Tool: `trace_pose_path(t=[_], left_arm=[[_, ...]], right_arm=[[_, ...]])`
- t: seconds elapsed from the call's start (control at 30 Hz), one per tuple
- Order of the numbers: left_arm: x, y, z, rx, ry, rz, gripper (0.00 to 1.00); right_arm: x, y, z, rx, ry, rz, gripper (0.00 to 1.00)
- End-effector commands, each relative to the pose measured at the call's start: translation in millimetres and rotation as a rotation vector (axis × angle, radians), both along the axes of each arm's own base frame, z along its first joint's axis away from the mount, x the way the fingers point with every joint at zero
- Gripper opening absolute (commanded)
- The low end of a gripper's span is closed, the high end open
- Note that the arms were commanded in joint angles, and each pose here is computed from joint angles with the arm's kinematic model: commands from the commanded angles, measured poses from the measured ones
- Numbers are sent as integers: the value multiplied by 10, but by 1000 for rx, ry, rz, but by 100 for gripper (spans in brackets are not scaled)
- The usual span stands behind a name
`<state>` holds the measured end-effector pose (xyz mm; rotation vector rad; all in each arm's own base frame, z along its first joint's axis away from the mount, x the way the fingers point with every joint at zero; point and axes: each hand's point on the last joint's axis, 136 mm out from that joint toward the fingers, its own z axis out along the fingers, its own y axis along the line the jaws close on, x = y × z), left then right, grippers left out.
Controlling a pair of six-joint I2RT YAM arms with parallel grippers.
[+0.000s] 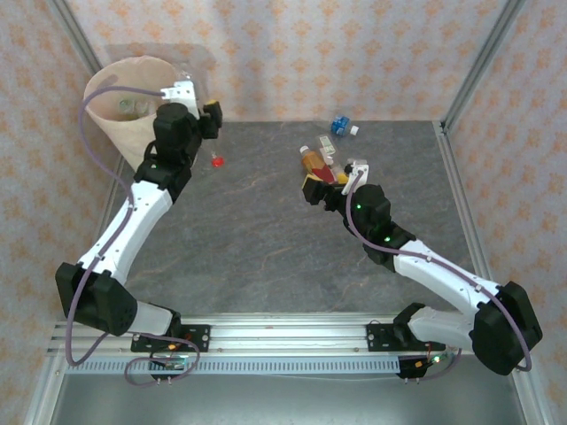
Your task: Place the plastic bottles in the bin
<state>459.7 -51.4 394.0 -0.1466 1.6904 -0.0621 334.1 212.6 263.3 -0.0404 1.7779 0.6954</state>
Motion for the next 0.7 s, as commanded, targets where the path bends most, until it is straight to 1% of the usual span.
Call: trace_pose_path(t=[0.0, 0.1, 0.23, 0.53, 0.67], left_arm=[[-61, 398, 636, 70, -146, 145, 48], [-27, 645, 871, 82, -196, 184, 48], [93, 924, 1052, 102, -212, 223, 48], [440, 1519, 1215, 162, -250, 384, 49], [624, 1723, 1198, 223, -243, 476, 50]], right_arm=[[39, -44, 31, 21, -17, -32, 99], [57, -53, 26, 17, -17, -42, 99], [74, -30, 28, 23, -14, -37, 99], [77, -54, 7, 23, -5, -51, 99], [77, -70, 18, 19, -6, -58, 99]])
